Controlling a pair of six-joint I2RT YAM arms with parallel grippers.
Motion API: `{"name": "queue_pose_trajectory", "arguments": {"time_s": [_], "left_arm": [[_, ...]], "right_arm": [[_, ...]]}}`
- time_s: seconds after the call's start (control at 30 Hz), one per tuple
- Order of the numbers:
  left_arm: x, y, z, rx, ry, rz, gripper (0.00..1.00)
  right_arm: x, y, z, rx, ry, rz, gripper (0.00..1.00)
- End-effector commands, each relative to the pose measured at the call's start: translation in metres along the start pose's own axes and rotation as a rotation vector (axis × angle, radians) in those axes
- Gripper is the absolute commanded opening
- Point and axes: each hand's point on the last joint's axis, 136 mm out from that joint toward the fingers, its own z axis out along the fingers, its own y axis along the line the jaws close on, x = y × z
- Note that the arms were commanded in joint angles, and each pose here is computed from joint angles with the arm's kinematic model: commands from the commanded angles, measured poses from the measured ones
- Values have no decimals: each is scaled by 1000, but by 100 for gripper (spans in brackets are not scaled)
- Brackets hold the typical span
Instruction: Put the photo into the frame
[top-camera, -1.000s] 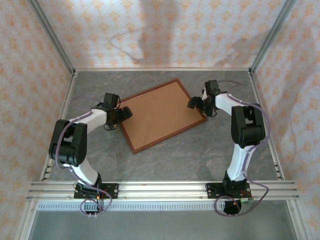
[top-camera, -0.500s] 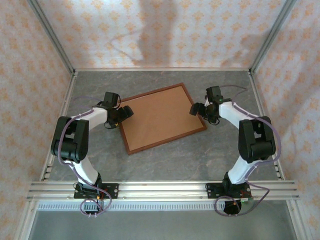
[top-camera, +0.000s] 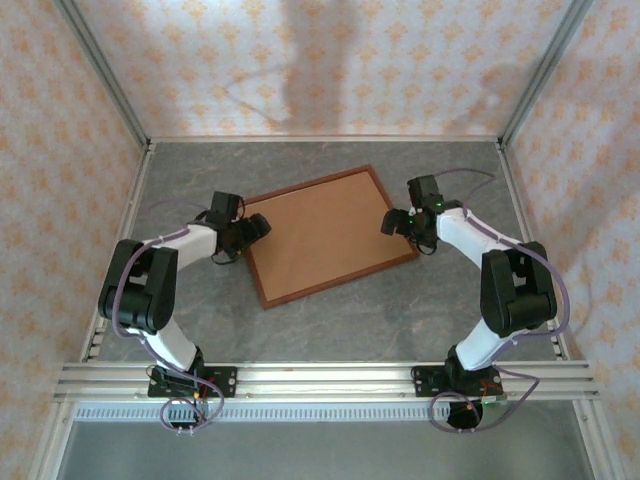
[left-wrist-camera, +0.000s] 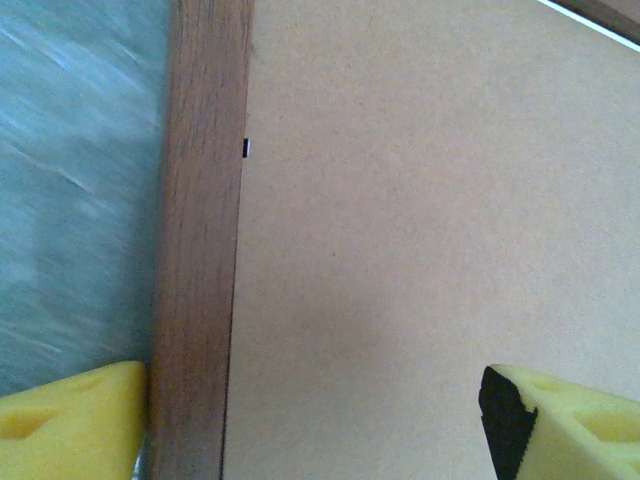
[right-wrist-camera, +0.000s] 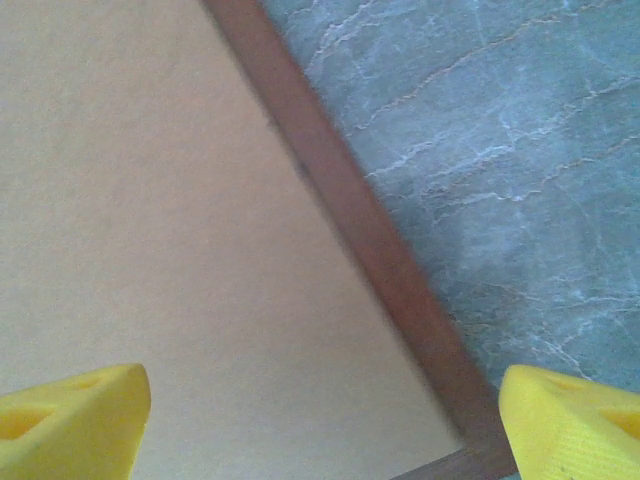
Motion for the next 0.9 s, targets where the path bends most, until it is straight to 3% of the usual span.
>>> {"name": "queue_pose_trajectory", "arguments": {"time_s": [0.0, 0.1, 0.2, 0.3, 0.4, 0.6, 0.77, 0.87], "left_arm": [[75, -58, -11, 214, 190, 16, 82], [108, -69, -22, 243, 232, 48, 82], [108, -58, -30, 211, 207, 60, 82], [81, -46, -41, 105, 81, 165, 82], [48, -56, -45, 53, -36, 285, 84], [-7, -96, -20, 13, -126, 499, 89], [-28, -116, 10, -13, -90, 632, 92], [-35, -118, 35, -39, -26, 656, 92]], "right_arm": [[-9, -6, -15, 51, -29, 23, 91], [-7, -10, -21, 75, -7, 24, 90], [-2, -11, -28, 78, 4, 36, 91], [10, -9, -33, 47, 23, 67, 91], [27, -7, -37, 1, 46, 122, 90], [59, -3, -40, -67, 126, 168, 89], [90, 40, -54, -204, 165, -85, 84], [102, 57, -59, -183, 162, -269, 85]]}}
